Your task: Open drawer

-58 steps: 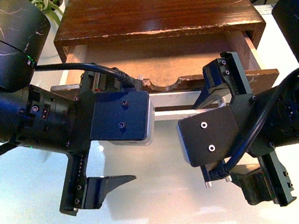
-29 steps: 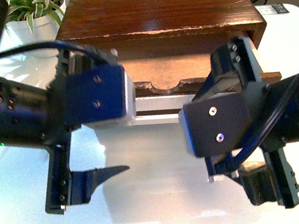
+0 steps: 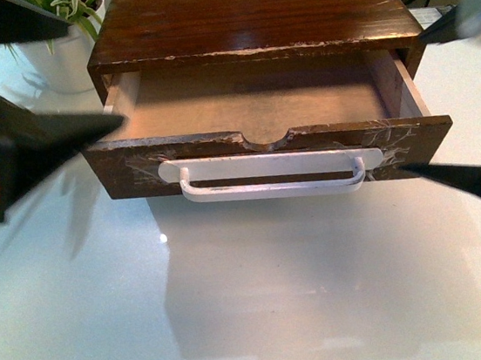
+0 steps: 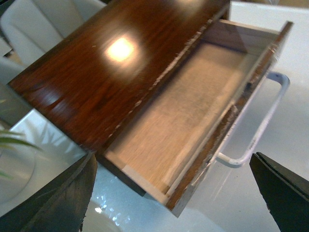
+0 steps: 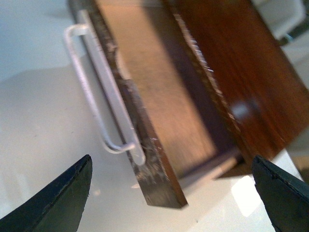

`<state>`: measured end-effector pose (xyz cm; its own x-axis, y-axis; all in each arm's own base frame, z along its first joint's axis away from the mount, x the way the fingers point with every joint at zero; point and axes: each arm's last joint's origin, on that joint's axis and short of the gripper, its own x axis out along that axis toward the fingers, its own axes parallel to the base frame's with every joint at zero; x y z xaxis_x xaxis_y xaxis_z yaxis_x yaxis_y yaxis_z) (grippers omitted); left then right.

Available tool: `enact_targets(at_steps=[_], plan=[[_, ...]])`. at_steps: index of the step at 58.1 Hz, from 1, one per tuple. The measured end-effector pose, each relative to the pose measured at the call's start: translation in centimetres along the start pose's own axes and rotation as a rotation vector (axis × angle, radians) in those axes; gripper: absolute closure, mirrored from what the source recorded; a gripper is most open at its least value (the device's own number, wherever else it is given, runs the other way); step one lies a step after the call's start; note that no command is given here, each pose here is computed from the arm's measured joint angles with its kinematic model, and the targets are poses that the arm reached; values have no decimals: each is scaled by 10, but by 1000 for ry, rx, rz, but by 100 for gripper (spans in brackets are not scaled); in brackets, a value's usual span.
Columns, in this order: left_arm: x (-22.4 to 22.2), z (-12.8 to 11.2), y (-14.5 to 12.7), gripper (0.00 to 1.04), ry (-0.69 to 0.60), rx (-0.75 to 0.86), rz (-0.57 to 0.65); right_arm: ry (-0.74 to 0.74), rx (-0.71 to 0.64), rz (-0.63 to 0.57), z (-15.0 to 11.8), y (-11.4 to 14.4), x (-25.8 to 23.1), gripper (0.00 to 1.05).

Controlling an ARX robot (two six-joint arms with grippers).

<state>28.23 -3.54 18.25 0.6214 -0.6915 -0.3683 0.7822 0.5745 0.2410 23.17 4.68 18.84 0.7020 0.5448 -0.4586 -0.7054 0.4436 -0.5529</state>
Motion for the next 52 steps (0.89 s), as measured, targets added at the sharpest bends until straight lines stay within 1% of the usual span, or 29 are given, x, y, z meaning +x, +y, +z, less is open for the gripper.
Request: enact_targets(at_steps=[4, 6, 7, 11, 12, 13, 14, 15, 16, 17, 18, 19, 20, 21, 23, 24, 26, 28, 32, 34, 35, 37, 38, 43, 52], plan=[[-1, 0, 0, 8, -2, -41, 3, -10, 139, -139, -2, -7, -22, 9], [-1, 0, -1, 8, 0, -56, 0, -17, 187, -180, -2, -9, -29, 9], [-1, -2, -1, 8, 2, -64, -1, -23, 233, -200, -1, -10, -33, 9], [0, -3, -2, 9, 9, -87, 3, -39, 301, -229, 0, -13, -38, 9], [2, -5, -4, 11, 20, -100, 55, -36, 335, -243, -1, -12, -38, 9], [4, -6, -5, 14, 23, -99, 158, -31, 340, -264, -1, -12, -37, 10], [5, -6, -6, 16, 22, -102, 214, -26, 375, -339, -2, -10, -35, 13], [4, -8, -8, 19, 14, -105, 324, -30, 420, -424, -4, -8, -35, 17], [3, -10, -12, 23, -3, -142, 420, -39, 463, -499, -7, -5, -36, 20], [-2, -15, -17, 28, -36, -189, 543, -61, 527, -593, -10, 0, -37, 25], [-5, -16, -20, 32, -61, -220, 621, -79, 569, -650, -12, 2, -39, 29], [-12, -19, -22, 37, -101, -265, 725, -96, 608, -700, -14, 5, -41, 32], [-17, -19, -23, 41, -124, -288, 785, -122, 655, -751, -16, 7, -44, 38], [-25, -19, -25, 46, -161, -316, 846, -138, 671, -769, -17, 9, -47, 41], [-34, -19, -28, 55, -213, -344, 888, -179, 716, -789, -17, 12, -53, 50], [-37, -19, -30, 59, -236, -350, 892, -198, 730, -784, -17, 14, -55, 55], [-42, -23, -37, 68, -242, -365, 877, -218, 742, -759, -21, 17, -60, 64], [-45, -28, -43, 75, -230, -377, 864, -218, 751, -764, -24, 19, -62, 69], [-50, -33, -50, 85, -217, -392, 865, -206, 773, -779, -29, 24, -66, 82], [-55, -33, -52, 92, -218, -398, 871, -206, 779, -779, -30, 28, -68, 89], [-57, -33, -53, 96, -221, -399, 874, -205, 781, -778, -31, 28, -68, 90], [-63, -33, -56, 103, -233, -402, 861, -208, 782, -777, -32, 33, -71, 101], [-65, -34, -57, 103, -237, -396, 843, -208, 780, -777, -32, 34, -71, 103], [-79, -38, -63, 103, -230, -404, 871, -210, 786, -780, -34, 42, -76, 103], [-88, -39, -75, 103, -228, -404, 867, -214, 785, -778, -34, 50, -81, 103]])
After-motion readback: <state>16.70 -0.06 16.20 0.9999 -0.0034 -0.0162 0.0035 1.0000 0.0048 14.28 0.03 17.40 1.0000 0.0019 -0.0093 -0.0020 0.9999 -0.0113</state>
